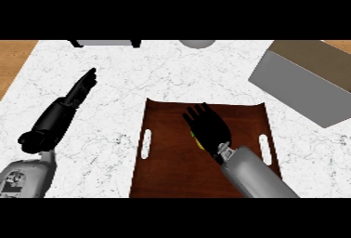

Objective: Pick the lemon from the tray and place it in the cardboard box

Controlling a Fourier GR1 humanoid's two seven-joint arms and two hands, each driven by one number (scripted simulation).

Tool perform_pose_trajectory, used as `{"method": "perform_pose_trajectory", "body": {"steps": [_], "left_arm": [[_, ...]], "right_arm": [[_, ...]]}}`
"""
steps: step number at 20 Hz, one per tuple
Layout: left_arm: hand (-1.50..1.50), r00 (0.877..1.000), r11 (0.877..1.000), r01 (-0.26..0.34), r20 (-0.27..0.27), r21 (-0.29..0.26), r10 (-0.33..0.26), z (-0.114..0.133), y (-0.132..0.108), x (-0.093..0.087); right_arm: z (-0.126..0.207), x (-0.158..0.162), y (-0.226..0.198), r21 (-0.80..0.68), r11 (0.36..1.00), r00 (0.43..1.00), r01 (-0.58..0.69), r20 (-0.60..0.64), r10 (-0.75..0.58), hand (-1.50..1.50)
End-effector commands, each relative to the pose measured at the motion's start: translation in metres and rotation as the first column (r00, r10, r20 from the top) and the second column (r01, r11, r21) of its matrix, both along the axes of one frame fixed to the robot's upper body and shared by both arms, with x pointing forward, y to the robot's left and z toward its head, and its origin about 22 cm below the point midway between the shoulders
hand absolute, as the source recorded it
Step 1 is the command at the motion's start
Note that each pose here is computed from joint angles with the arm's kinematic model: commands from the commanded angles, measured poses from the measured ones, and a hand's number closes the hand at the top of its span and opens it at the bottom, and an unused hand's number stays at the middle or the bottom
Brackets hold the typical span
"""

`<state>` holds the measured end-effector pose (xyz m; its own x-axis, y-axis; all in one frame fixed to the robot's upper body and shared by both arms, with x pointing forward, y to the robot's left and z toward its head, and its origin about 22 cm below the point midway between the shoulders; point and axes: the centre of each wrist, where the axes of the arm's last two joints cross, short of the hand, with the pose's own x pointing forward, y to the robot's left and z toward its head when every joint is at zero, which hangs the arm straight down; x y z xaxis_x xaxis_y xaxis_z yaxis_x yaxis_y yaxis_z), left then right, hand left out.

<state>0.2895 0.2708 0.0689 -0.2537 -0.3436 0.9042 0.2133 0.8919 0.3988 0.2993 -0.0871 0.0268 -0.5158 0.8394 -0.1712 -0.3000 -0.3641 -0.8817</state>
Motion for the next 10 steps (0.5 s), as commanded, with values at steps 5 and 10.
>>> {"method": "perform_pose_trajectory", "body": {"steps": [5, 10], "left_arm": [[0.00, 1.000, 1.000, 0.010, 0.004, 0.012, -0.010, 0.004, 0.004, 0.024], [0.00, 1.000, 1.000, 0.021, -0.014, -0.013, -0.021, -0.003, 0.000, 0.000]], "right_arm": [[-0.024, 0.002, -0.004, -0.002, 0.989, 0.988, -0.151, -0.024, 0.151, 1.50], [-0.025, 0.012, -0.007, 0.041, 0.977, 0.973, -0.209, 0.107, 0.204, 1.50]]}}
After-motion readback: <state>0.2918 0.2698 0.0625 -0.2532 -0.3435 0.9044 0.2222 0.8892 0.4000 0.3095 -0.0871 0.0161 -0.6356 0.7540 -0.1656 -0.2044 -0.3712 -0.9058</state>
